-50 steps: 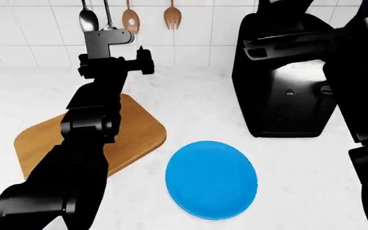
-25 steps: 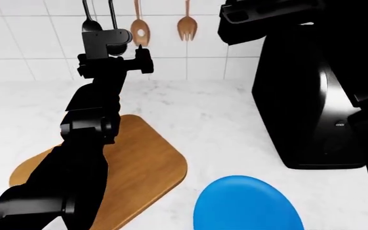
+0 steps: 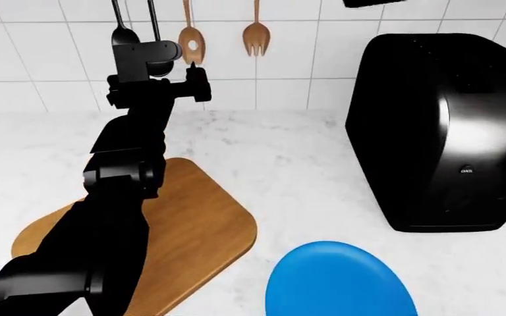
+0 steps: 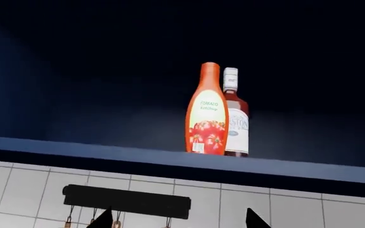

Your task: Pick the sushi from the plate and place it on the cutting board. Then pick the condiment bottle from the cabinet and place it next to the cutting board.

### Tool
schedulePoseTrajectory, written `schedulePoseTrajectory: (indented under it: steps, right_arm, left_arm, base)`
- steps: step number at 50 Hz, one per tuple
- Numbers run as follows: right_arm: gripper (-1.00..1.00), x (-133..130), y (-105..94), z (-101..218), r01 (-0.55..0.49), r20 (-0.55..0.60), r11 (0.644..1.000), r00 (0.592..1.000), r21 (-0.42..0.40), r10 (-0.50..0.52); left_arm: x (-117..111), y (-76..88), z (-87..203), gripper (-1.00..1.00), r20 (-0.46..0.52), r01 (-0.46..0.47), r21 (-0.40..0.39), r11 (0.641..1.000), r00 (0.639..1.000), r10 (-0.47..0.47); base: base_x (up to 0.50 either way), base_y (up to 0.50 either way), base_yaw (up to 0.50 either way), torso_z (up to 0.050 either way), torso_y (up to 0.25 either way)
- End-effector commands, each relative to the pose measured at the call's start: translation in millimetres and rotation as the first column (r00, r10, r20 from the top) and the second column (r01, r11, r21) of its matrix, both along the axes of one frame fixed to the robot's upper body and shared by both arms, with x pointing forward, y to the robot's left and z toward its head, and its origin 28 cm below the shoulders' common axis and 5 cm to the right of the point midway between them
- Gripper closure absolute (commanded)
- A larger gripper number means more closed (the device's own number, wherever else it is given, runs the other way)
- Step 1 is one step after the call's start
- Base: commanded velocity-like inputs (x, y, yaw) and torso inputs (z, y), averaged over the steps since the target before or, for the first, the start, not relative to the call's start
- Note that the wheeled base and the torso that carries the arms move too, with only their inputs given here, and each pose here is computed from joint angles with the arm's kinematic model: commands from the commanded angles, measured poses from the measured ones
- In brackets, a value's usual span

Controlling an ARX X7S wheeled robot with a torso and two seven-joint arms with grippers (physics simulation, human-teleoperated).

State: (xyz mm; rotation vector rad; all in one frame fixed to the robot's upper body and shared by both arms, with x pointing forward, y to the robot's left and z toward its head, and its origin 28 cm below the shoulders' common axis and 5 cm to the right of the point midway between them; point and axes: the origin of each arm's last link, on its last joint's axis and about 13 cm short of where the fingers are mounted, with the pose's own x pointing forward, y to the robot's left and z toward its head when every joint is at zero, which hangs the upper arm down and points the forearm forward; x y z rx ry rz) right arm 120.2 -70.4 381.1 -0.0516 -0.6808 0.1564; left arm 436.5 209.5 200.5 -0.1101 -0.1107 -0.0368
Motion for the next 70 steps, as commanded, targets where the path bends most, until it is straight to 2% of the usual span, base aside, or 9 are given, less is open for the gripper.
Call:
schedulePoseTrajectory:
  steps: [1,6,11,22,33,40,50,65,70]
  right_arm:
    - [-1.00,-43,-0.2,5,-0.025,0.108,0.997,0.994,0.069,0.017]
    - [-1.00,-59,-4.1,9,-0.071,0.174,0.995,0.983,0.064,0.059]
    - [-1.00,-68,-10.3,13,-0.063,0.230,0.996,0.972,0.066,0.047]
    - [-1.00,-65,-4.2,50,-0.019,0.286,0.996,0.958,0.091,-0.007]
    - [-1.00,-40,22.8,81,0.021,0.165,0.995,0.986,0.096,-0.036]
    - [-1.00,-1,24.3,97,0.065,0.016,0.993,0.998,0.100,-0.067]
    - [-1.00,35,22.2,112,0.130,-0.122,0.986,0.986,0.103,-0.118]
    - [-1.00,39,35.1,154,0.098,-0.084,0.993,0.992,0.074,-0.091]
    - [-1.00,44,33.9,163,0.125,-0.087,0.989,0.989,0.075,-0.118]
  left_arm:
    - [0,-0.1,0,-1.00,-0.006,-0.005,-0.004,1.000,1.000,0.005]
    - [0,-0.3,0,-1.00,-0.009,-0.004,-0.003,1.000,1.000,0.004]
    - [0,-0.6,-1,-1.00,-0.012,-0.004,0.002,1.000,1.000,0.004]
    - [0,-1.0,-1,-1.00,-0.016,-0.002,0.010,1.000,1.000,0.003]
    - [0,-0.9,-2,-1.00,-0.028,-0.001,0.017,1.000,1.000,0.002]
    - [0,-1.3,-2,-1.00,-0.035,-0.003,0.028,1.000,0.999,0.004]
    - [-1,-2.0,-3,-1.00,-0.038,-0.002,0.042,0.999,0.999,0.004]
    - [-1,-1.8,-3,-1.00,-0.037,0.005,0.045,0.999,0.999,-0.003]
    - [-1,-2.0,-2,-1.00,-0.037,0.006,0.044,0.999,0.999,-0.005]
  base:
    - [0.00,0.00,0.00,0.000,0.000]
    - [0.00,0.00,0.00,0.000,0.000]
    - [0.00,0.00,0.00,0.000,0.000]
    - [0.00,0.00,0.00,0.000,0.000]
    - [0.00,0.00,0.00,0.000,0.000]
    - [0.00,0.00,0.00,0.000,0.000]
    - [0.00,0.00,0.00,0.000,0.000]
    - [0.00,0.00,0.00,0.000,0.000]
    - [0.00,0.00,0.00,0.000,0.000]
